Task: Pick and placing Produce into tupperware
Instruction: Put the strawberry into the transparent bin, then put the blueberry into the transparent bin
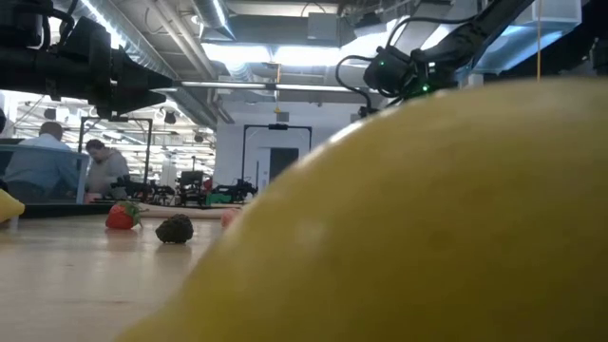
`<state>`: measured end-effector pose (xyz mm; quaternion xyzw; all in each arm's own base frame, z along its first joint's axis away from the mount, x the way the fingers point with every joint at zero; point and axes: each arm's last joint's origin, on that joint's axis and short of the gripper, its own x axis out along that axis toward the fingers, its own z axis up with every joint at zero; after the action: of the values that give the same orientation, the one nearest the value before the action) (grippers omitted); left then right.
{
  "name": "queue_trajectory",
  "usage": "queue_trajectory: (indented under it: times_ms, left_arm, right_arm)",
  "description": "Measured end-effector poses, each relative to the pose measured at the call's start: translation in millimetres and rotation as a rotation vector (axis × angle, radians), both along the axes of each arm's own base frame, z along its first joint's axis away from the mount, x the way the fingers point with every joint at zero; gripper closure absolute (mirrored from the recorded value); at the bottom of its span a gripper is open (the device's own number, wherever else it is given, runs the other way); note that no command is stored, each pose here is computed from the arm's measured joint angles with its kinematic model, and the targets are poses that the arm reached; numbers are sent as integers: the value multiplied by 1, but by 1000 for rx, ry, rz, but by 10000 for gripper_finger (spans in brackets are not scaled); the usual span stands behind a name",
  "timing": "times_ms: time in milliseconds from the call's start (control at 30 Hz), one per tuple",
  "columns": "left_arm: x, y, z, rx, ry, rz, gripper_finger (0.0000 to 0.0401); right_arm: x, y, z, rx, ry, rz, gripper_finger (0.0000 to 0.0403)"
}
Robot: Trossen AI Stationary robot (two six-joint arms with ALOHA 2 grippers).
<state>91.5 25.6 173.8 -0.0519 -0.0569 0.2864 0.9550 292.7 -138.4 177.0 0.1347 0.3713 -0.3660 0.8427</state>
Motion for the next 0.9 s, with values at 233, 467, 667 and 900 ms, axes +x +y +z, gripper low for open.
queue_trajectory:
  times_ms: [233, 467, 667, 900]
  left_arm:
    - [0, 0, 0, 0, 0, 0, 110]
    - [0, 0, 0, 0, 0, 0, 110]
    - [0, 0, 0, 0, 0, 0, 110]
    - [0, 0, 0, 0, 0, 0, 110]
  right_arm:
    - [0, 0, 1, 5, -1, 14, 297]
    - [-5, 6, 27, 17, -106, 87, 195]
    - [-8, 30, 61, 69, -252, 415, 148]
    - [9, 77, 64, 92, -381, 456, 144]
